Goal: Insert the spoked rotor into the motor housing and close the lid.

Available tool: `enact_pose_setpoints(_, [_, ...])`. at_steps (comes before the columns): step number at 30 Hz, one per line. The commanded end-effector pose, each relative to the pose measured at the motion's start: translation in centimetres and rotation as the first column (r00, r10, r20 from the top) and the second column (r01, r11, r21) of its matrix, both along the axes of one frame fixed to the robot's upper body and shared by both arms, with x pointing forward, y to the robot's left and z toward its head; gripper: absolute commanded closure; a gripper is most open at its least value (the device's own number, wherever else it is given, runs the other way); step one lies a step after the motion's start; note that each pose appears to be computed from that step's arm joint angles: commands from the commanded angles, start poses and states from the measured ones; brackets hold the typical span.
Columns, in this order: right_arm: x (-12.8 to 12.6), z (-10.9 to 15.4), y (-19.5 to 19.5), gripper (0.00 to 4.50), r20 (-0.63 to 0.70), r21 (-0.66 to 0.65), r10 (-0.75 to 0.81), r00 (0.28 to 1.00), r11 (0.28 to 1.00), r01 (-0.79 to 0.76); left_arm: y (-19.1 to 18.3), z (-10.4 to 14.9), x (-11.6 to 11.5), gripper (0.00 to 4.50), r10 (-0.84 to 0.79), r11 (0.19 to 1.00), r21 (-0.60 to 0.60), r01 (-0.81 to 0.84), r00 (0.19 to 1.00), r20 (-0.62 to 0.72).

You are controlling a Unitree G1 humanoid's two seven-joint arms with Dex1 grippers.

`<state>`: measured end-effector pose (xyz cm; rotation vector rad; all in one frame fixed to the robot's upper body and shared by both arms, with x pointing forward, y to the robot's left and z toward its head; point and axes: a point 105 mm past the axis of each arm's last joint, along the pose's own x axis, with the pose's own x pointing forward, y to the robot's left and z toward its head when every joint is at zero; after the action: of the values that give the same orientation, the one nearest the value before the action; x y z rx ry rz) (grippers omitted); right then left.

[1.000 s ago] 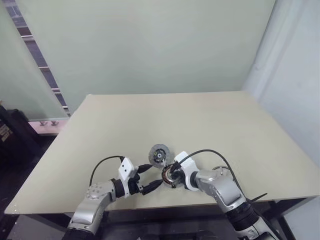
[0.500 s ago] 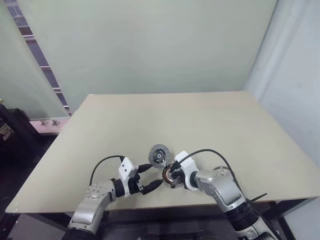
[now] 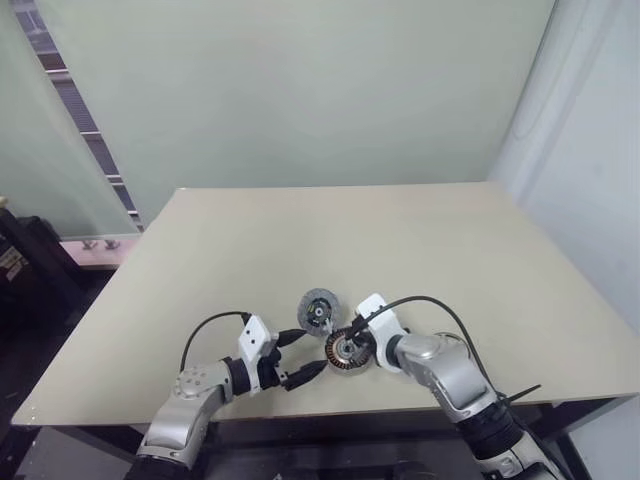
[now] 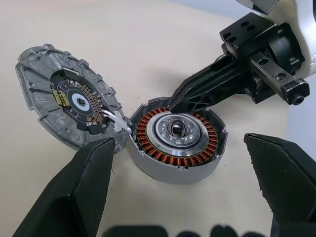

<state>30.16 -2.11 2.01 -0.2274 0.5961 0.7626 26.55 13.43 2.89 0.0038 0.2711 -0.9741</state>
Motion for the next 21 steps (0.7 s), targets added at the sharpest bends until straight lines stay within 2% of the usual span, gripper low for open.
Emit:
enact_pose_setpoints(1, [0.3,1.6,0.5,4.47,0.046,0.034,0.021,0.999,0.999,-0.023,-0.2,1.2,0.4,0.0,-0.017,1.0,-0.001,0.017,0.998,0.052])
enact_pose_setpoints(10, [-0.9,2.0,0.7,4.47,0.023,0.031,0.083,0.996,0.996,-0.084,-0.3,1.2,0.4,0.0,-0.019,1.0,-0.001,0.019,0.998,0.051])
enact_pose_setpoints(21, [-1.1,0.9,0.9,4.47,-0.003,0.007,0.093,0.996,0.996,-0.093,-0.3,1.2,0.4,0.0,-0.023,1.0,-0.002,0.023,0.998,0.054])
